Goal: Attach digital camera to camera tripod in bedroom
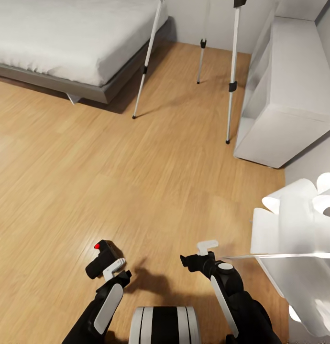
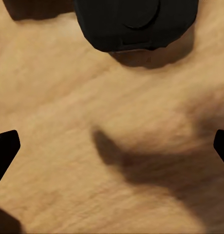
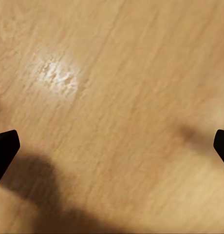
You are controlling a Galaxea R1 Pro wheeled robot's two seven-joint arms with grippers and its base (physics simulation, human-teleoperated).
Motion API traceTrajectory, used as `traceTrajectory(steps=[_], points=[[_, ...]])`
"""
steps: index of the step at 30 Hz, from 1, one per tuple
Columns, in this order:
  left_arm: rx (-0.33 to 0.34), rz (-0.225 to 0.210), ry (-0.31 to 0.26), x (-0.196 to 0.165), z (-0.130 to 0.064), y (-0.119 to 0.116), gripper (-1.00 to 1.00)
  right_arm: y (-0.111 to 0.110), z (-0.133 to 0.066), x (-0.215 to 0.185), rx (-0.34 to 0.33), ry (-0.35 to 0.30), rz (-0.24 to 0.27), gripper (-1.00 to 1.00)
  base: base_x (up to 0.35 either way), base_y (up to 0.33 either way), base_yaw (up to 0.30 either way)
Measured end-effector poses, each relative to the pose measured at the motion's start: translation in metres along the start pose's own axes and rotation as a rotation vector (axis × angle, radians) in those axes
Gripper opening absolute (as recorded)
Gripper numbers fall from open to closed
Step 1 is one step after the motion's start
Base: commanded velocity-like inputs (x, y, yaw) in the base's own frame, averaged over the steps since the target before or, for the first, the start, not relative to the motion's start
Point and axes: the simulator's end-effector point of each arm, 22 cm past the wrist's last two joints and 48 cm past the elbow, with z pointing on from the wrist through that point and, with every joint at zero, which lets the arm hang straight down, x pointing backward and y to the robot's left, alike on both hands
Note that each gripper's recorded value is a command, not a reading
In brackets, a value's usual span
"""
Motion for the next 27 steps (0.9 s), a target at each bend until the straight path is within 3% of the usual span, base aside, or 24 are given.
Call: traceTrajectory(steps=[27], points=[[0.005, -0.003, -0.007, -0.0031, -0.0013, -0.0021, 1.0, -0.0001, 0.0001, 0.0005, 0.0, 0.001, 0.0, 1.0, 0.0, 0.0, 0.0]])
